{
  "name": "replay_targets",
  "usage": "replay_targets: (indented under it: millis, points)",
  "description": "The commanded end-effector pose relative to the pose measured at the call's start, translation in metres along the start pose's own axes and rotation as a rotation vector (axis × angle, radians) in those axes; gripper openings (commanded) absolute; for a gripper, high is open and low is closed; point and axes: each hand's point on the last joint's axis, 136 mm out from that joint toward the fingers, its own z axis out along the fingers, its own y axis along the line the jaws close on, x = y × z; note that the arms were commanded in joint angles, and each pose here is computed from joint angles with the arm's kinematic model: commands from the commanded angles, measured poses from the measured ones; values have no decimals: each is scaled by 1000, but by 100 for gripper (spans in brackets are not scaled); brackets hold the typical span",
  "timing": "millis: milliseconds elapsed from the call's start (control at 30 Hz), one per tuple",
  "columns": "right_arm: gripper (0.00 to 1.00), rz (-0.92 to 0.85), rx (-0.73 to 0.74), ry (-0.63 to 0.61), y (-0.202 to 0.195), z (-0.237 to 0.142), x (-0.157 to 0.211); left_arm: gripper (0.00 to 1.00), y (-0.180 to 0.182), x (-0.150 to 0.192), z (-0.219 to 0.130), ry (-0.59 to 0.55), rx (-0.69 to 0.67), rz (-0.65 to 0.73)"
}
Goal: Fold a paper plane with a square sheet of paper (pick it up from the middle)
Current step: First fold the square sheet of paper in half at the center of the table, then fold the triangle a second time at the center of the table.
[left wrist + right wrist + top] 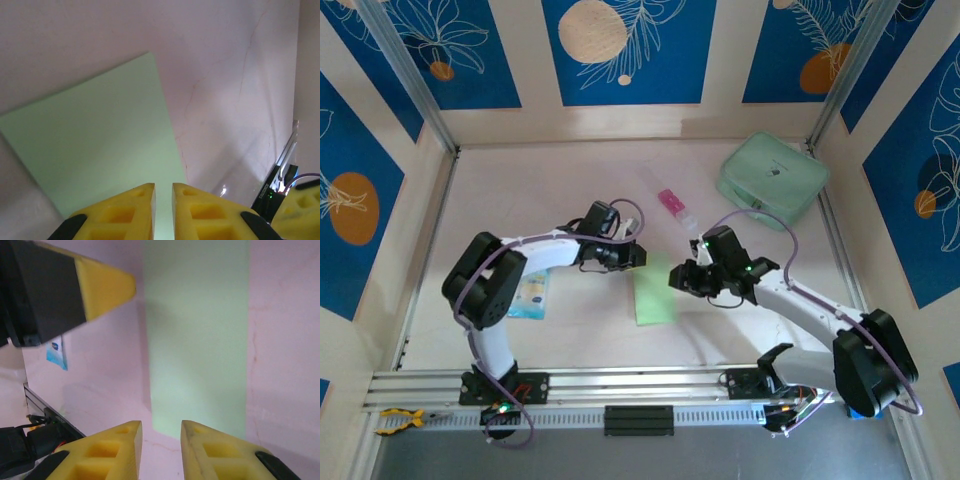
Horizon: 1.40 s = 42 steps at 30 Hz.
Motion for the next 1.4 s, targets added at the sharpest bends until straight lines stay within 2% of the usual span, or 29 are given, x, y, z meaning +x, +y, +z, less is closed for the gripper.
replay_targets:
  millis: [0,333,567,733,1067,1367]
  points:
    - [28,94,26,51,-9,0,16,18,-2,-9,6,16,49,-4]
    - [29,133,-13,154,-10,17,32,19,35,-11,20,24,-16,-42]
    - [41,203,63,189,-33,28,44,18,59,12,26,61,-54,-75]
    - [50,242,60,202,-43,30,52,18,64,18,26,66,-67,-79]
    - [47,248,1,224,-40,36,58,18,62,18,25,66,-57,-83]
    - [47,275,47,217,-49,40,57,18,60,20,26,64,-33,-96]
